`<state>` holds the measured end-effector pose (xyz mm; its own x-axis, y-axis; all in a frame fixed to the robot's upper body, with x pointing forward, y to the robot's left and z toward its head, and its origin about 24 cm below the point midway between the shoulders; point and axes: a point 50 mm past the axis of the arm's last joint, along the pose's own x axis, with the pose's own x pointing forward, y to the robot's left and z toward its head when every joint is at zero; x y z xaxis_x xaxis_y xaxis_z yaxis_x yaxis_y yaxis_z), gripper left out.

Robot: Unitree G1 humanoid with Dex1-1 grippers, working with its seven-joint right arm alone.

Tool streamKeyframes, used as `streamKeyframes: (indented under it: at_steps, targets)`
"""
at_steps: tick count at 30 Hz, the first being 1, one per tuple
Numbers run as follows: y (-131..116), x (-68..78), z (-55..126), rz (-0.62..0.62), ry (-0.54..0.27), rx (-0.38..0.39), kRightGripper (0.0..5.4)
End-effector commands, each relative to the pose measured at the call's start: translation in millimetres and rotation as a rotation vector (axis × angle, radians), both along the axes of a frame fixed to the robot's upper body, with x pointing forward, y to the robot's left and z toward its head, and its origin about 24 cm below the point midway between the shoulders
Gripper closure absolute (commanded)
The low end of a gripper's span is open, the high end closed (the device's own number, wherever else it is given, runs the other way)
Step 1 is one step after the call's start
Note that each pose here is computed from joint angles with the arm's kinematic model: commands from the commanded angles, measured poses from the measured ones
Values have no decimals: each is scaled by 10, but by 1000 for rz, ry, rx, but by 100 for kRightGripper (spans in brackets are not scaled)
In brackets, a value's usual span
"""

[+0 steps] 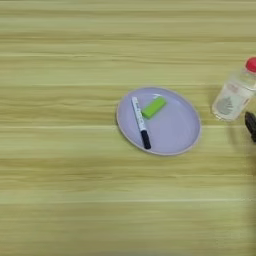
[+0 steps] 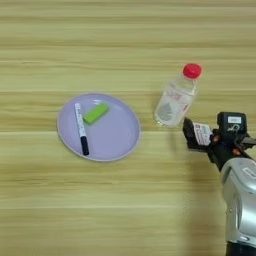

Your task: Move the objects on the table

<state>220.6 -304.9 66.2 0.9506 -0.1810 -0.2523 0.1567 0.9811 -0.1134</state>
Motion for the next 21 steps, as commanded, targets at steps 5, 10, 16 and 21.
streamKeyframes:
  at_steps: [5, 10, 16, 21]
  targets:
    - [282, -24, 204, 131, -60, 34, 5]
    - [454, -73, 265, 202, -63, 75, 5]
    - [668, -141, 307, 327, -49, 86, 5]
    - [835, -194, 341, 428, -47, 99, 5]
